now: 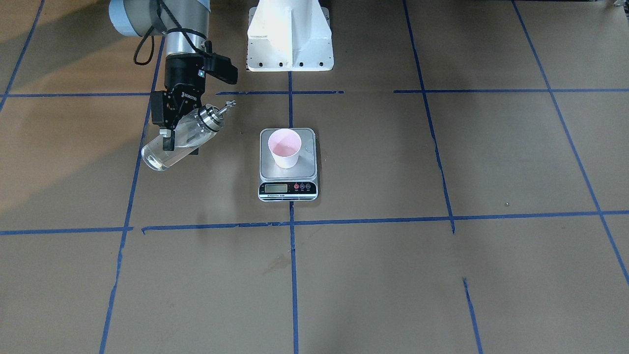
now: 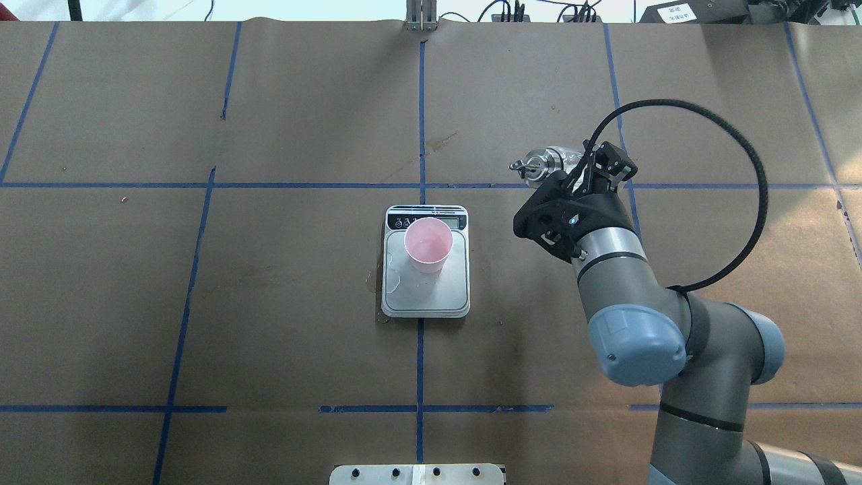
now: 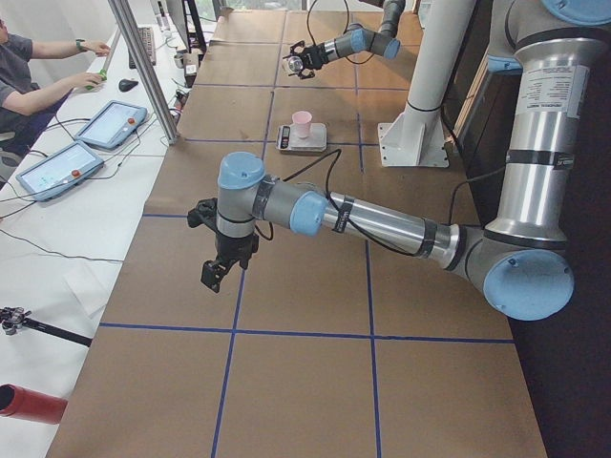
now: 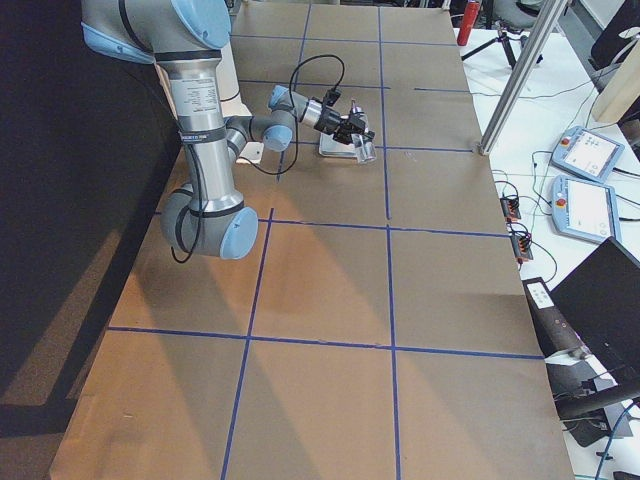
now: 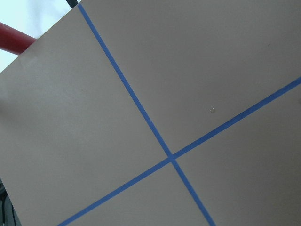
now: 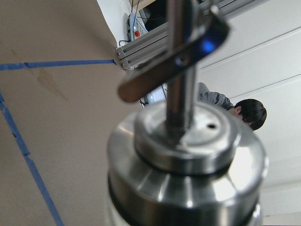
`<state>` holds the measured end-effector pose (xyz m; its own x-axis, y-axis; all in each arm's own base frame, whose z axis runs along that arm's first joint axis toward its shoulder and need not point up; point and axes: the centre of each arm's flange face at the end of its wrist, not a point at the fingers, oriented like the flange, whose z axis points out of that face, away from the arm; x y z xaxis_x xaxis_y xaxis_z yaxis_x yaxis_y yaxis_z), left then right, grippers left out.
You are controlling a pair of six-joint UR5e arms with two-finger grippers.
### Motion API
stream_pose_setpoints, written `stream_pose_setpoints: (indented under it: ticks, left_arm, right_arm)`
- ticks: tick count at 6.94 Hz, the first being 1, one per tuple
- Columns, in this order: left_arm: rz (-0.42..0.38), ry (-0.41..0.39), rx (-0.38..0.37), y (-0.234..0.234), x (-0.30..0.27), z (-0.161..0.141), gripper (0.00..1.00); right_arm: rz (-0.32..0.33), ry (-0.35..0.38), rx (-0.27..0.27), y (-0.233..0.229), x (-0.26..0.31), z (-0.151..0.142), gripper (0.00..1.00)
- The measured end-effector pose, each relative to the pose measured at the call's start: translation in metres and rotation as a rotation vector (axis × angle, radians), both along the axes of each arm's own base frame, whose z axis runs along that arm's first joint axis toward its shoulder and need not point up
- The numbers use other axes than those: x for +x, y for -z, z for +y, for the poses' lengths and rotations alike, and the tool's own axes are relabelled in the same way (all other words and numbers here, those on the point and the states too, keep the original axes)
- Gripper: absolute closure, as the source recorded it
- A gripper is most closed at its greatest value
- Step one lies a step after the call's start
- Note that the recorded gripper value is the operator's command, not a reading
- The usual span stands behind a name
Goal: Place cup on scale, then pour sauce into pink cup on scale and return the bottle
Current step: 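Lift the glass bottle and carry it toward the pink cup, then tilt the bottle spout down over the pink cup to pour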
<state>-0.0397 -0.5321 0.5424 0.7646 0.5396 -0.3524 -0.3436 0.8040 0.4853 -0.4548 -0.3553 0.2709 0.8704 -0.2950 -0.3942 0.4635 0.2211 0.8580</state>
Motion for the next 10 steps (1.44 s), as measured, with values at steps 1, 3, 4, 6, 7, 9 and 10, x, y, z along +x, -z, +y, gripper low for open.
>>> stream_pose_setpoints:
  ticks: [1,3,4,6,7,9,10]
  left_arm:
    - [-0.002,-0.004,0.001,-0.011,-0.001,0.004,0.00]
    - [-0.004,-0.007,-0.012,-0.028,-0.001,0.006,0.00]
    - [-0.004,-0.007,-0.012,-0.036,-0.001,0.005,0.00]
    - [-0.003,-0.007,-0.007,-0.046,-0.001,0.004,0.00]
    - [-0.003,-0.007,-0.006,-0.048,-0.001,0.004,0.00]
    - [-0.003,-0.008,-0.004,-0.048,-0.001,0.003,0.00]
    - [-0.003,-0.008,-0.005,-0.048,-0.001,0.003,0.00]
  right_arm:
    - [0.080,-0.015,0.023,0.007,-0.016,0.006,1.00]
    - [0.252,-0.046,0.071,0.016,-0.041,0.009,1.00]
    - [0.345,-0.053,0.097,0.013,-0.047,0.008,1.00]
    - [0.484,-0.048,0.128,0.011,-0.050,0.007,1.00]
    - [0.537,-0.046,0.138,0.010,-0.051,0.006,1.00]
    - [0.655,-0.041,0.159,0.012,-0.049,0.003,1.00]
    - [0.699,-0.038,0.164,0.013,-0.047,0.001,1.00]
